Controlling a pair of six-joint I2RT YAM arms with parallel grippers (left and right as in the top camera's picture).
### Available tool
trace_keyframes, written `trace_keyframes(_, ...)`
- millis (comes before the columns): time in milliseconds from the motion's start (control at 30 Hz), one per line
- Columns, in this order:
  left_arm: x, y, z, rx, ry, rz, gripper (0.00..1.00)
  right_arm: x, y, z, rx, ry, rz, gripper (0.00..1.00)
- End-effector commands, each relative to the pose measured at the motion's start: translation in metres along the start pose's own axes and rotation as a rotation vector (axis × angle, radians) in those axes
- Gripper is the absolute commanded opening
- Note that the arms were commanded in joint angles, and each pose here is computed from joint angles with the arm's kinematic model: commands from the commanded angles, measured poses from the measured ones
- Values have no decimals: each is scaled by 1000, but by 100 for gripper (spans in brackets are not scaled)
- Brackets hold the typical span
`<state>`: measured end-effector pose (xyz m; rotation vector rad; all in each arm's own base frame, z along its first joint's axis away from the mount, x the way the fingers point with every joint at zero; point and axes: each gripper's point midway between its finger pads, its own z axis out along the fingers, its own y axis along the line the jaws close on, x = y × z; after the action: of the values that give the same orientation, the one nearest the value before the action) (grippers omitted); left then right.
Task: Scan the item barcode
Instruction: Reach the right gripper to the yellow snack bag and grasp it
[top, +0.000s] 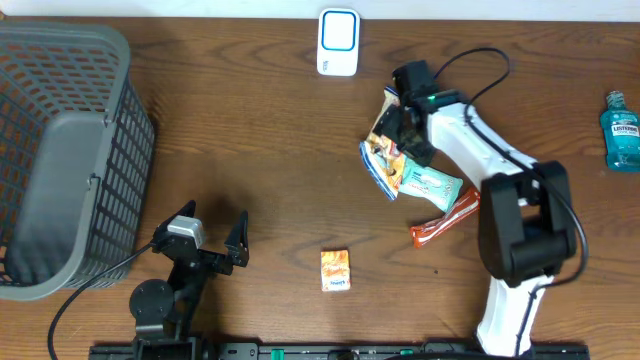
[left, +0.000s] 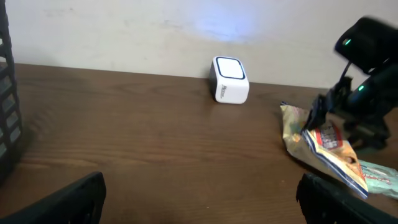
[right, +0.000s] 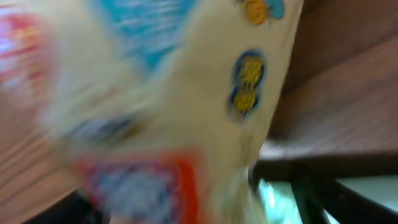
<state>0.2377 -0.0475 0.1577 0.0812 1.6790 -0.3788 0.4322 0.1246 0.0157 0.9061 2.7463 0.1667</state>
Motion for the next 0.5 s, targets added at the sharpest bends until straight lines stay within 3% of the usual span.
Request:
trace_keyframes(0,17,1,2,8,41,-15,98,3,-25,31,126,-18,24,60)
trace_keyframes(33,17,1,2,8,41,-15,98,7,-26,36,130,1,23,53)
trace_keyframes(67,17,1,2,8,41,-15,98,12,-28,41,131,30,21,40)
trace_keyframes(133,17,1,2,9,41,-15,98,22,-24,45,107,86,12,1)
trace_keyframes(300,17,1,2,8,41,-15,98,40,-10,21,-1,245,46,1)
trace_keyframes(467,17,1,2,8,41,-15,98,47,-6,-42,-124,457,151,1)
